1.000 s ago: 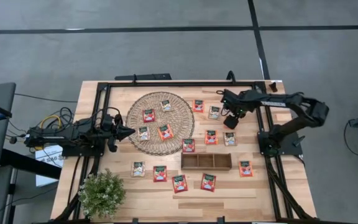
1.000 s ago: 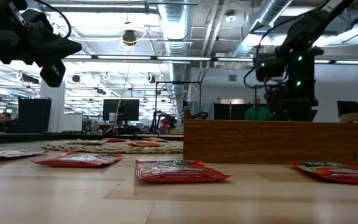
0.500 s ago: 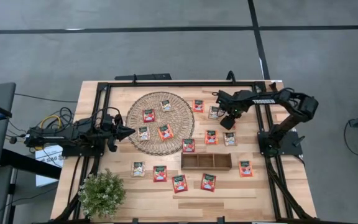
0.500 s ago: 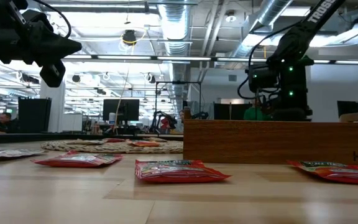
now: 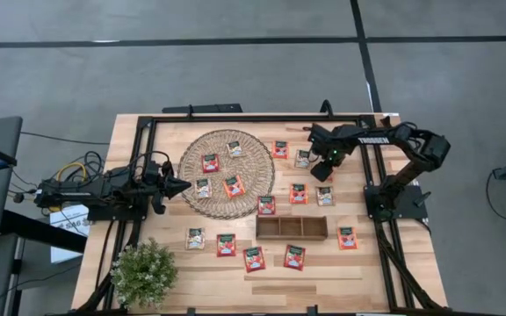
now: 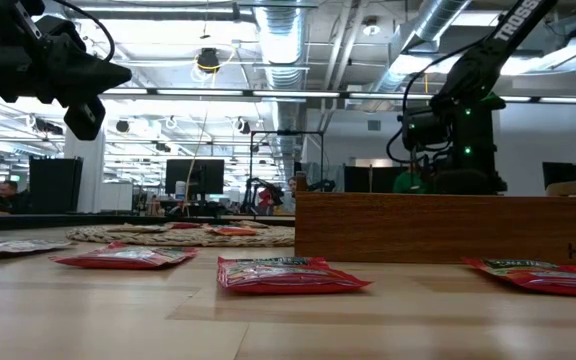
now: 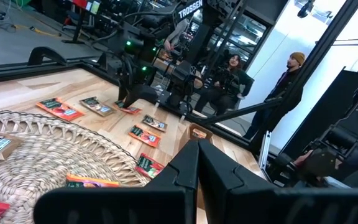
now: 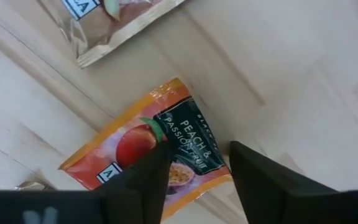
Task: Pick & Place Tea
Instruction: Put the orange tea bag into the right section of the wooden organizer
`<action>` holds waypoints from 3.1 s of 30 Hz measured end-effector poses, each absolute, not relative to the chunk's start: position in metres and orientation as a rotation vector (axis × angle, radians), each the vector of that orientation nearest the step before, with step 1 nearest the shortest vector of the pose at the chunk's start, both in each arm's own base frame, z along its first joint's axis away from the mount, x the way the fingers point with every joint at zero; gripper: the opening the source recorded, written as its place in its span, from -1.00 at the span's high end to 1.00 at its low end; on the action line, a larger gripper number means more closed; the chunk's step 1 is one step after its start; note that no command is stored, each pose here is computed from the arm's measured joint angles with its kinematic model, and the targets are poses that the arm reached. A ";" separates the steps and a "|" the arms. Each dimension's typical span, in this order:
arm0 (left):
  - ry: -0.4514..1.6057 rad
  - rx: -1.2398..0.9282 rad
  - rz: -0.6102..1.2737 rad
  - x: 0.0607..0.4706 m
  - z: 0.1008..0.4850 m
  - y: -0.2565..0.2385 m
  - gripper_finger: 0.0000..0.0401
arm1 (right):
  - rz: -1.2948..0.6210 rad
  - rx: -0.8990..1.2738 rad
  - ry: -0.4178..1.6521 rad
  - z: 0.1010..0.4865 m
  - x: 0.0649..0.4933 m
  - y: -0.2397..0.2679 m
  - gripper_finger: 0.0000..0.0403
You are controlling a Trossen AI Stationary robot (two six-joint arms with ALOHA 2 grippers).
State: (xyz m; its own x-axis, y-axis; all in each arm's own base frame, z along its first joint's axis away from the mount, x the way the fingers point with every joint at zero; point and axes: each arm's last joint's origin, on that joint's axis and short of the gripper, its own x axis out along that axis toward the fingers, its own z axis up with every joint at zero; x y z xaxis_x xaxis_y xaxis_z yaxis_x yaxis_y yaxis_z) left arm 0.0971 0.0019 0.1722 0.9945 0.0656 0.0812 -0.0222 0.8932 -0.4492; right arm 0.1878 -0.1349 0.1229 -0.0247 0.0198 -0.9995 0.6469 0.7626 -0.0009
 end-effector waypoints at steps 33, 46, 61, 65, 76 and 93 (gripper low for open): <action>-0.094 -0.464 0.045 0.097 0.172 0.002 1.00 | -0.618 0.411 1.553 0.150 0.213 -0.126 0.99; -0.095 -0.464 0.045 0.097 0.172 0.002 1.00 | -0.668 0.267 1.507 0.200 0.223 -0.087 1.00; -0.095 -0.464 0.045 0.097 0.172 0.002 1.00 | -0.589 0.246 1.254 0.277 0.194 0.033 1.00; -0.095 -0.464 0.045 0.097 0.172 0.002 1.00 | -0.617 0.209 1.229 0.288 0.201 0.058 1.00; -0.079 -0.463 0.048 0.097 0.171 0.002 1.00 | -0.712 0.075 1.235 0.285 0.251 0.114 1.00; -0.052 -0.461 -0.023 0.097 0.170 0.000 1.00 | -0.916 -0.097 1.255 0.223 0.278 0.166 1.00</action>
State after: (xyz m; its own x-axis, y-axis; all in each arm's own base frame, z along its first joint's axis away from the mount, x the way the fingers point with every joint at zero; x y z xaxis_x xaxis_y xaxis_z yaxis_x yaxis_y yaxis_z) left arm 0.0973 -0.0003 0.1697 0.9984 -0.0104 0.0552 0.0339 0.8952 -0.4444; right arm 0.2782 0.1663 0.2235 0.0183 -0.6378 -0.7700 0.5389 0.6550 -0.5297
